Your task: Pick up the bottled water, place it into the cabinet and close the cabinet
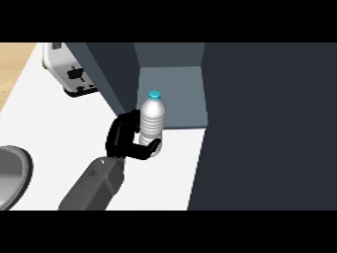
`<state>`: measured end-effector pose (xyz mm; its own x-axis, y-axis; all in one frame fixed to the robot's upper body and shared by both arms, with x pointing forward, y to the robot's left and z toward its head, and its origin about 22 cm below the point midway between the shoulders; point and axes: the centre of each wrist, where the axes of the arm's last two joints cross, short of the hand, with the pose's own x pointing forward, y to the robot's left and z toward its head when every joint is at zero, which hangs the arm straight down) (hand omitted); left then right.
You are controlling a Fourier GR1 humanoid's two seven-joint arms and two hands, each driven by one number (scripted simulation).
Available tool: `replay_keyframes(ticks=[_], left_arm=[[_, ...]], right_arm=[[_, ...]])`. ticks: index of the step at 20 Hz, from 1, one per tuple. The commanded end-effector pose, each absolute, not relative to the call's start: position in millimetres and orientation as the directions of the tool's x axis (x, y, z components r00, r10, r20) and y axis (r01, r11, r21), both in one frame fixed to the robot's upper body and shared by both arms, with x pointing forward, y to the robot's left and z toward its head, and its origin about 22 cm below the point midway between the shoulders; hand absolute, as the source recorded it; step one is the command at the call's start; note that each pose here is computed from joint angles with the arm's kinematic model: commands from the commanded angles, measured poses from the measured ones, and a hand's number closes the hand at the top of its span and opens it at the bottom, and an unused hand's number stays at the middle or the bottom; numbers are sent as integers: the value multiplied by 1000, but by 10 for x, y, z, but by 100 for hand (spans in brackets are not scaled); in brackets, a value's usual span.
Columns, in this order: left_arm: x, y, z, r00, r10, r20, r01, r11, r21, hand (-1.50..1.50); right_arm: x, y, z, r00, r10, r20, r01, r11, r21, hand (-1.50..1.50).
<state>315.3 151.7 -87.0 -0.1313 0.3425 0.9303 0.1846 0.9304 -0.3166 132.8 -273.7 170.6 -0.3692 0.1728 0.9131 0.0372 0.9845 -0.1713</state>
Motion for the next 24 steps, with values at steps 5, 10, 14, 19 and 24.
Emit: replay_keyframes(ticks=[5,10,14,19,24], left_arm=[[3548,988,-185,-171,324,931,239,930,-279,150],[3678,721,167,-171,326,930,238,929,-282,150],[3790,584,281,-185,276,943,200,950,-239,150],[3868,386,491,-164,184,969,133,978,-163,150],[4099,580,421,-172,113,979,92,991,-98,150]], right_arm=[[1323,-2936,1709,-392,18,920,-58,997,-44,-150],[1196,-3129,1764,-377,21,926,-53,998,-44,-150],[1342,-3365,1774,-400,20,916,-57,997,-47,-150],[1268,-3494,1733,-386,16,922,-66,997,-45,-150],[1341,-3632,1745,-410,8,912,-99,994,-53,-150]])
